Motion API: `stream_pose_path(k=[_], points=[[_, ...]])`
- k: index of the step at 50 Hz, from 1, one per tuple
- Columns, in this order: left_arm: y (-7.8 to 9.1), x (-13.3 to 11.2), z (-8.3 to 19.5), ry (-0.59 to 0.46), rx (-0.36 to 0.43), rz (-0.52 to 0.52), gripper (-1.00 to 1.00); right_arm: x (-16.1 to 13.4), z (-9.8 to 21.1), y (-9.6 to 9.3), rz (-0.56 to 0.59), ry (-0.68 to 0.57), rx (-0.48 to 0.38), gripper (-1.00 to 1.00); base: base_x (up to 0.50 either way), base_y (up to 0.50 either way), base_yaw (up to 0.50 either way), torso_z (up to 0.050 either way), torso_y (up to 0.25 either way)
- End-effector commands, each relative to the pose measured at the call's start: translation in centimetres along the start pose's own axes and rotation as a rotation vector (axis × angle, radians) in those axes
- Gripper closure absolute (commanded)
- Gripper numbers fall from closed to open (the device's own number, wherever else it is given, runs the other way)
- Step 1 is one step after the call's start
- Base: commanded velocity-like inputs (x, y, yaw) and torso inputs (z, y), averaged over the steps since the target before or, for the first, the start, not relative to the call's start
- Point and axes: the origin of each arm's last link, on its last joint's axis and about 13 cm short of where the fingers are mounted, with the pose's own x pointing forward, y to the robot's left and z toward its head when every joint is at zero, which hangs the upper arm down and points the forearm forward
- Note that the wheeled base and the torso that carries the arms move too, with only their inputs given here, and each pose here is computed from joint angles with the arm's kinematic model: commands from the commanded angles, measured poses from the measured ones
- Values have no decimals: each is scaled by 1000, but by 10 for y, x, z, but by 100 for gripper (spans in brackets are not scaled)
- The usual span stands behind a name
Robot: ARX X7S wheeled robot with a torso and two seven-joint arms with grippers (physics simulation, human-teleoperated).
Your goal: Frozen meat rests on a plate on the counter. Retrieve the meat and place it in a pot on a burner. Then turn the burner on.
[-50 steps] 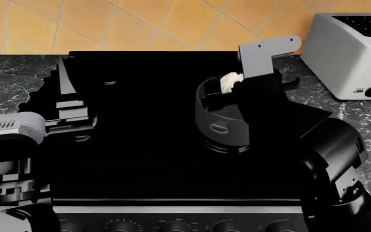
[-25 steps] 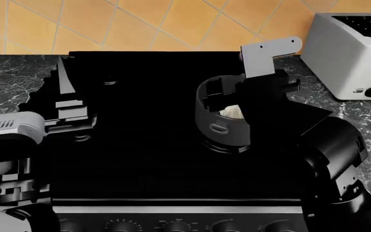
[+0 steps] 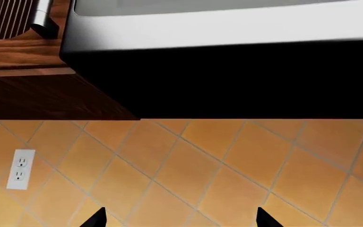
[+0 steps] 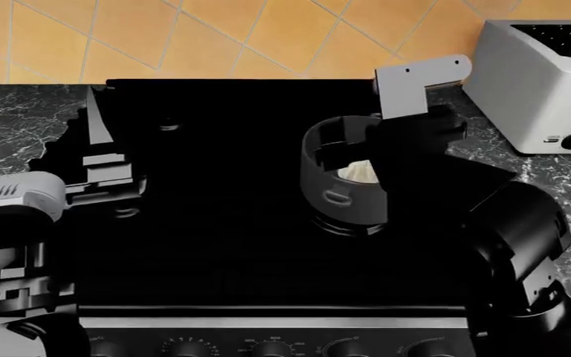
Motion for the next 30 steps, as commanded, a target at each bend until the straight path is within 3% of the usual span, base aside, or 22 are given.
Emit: stream_pose_path(k=[1,10,30], points=[[0,0,0,0,-1,1,-100,-12,8,-5,-13,-72,19,-100,0,0,0,0,0],[0,0,1,-2,0,-1,-100,-37,13,-15,-38,-192,61,-100,0,0,0,0,0],[-2,-1,1,-2,-1,-10,-100,-96,-7,-25,-38,-356,97,-100,0,0,0,0,0]])
